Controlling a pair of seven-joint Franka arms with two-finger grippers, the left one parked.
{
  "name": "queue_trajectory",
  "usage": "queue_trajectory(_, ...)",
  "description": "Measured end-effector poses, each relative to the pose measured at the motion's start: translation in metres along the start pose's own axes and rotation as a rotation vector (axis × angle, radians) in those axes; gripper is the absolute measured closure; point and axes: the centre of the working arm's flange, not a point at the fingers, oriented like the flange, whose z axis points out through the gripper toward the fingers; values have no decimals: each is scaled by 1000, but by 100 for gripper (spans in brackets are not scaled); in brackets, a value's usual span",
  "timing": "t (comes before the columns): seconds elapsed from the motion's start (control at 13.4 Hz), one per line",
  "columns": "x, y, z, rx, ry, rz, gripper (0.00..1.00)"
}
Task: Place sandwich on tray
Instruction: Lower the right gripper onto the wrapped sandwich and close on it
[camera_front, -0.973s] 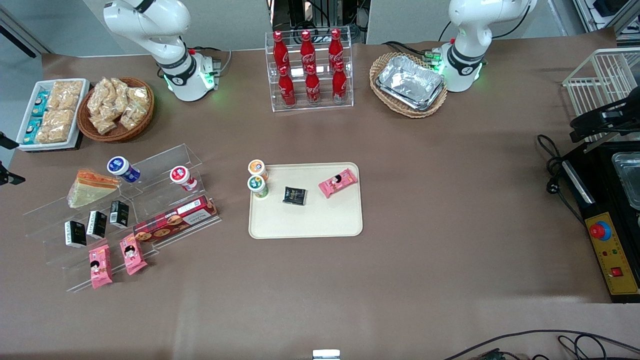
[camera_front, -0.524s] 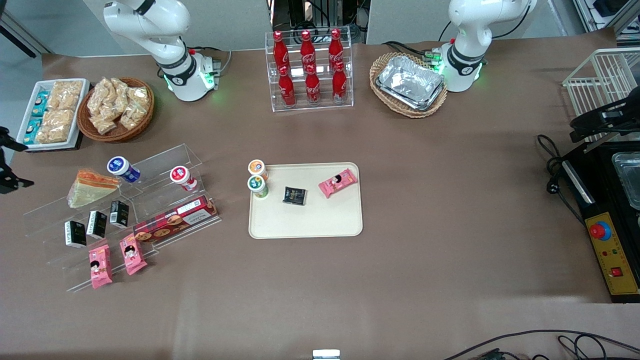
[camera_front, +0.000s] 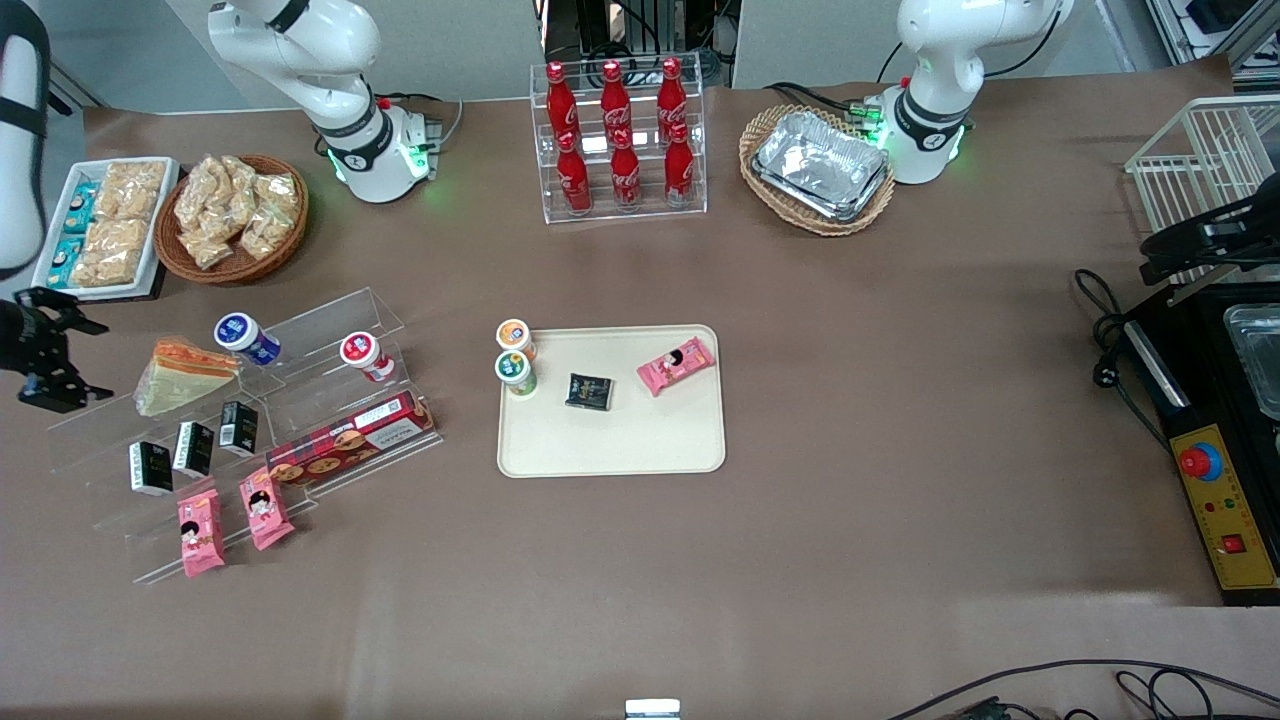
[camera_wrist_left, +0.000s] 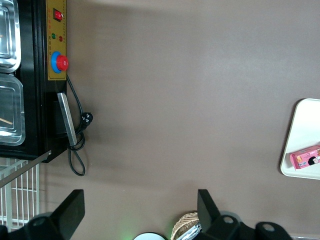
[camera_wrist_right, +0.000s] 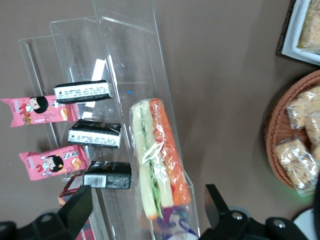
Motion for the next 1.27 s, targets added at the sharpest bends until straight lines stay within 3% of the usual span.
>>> queue_trajectory(0.22,-4,1,20,10,-23,22,0)
queue_trajectory(0.52,-12,0,34,37,-11,41,0)
queue_trajectory(0.97,-23,16,62,15,-33,67,0)
queue_trajectory(1.27,-25,18,74,33,-22,72,1)
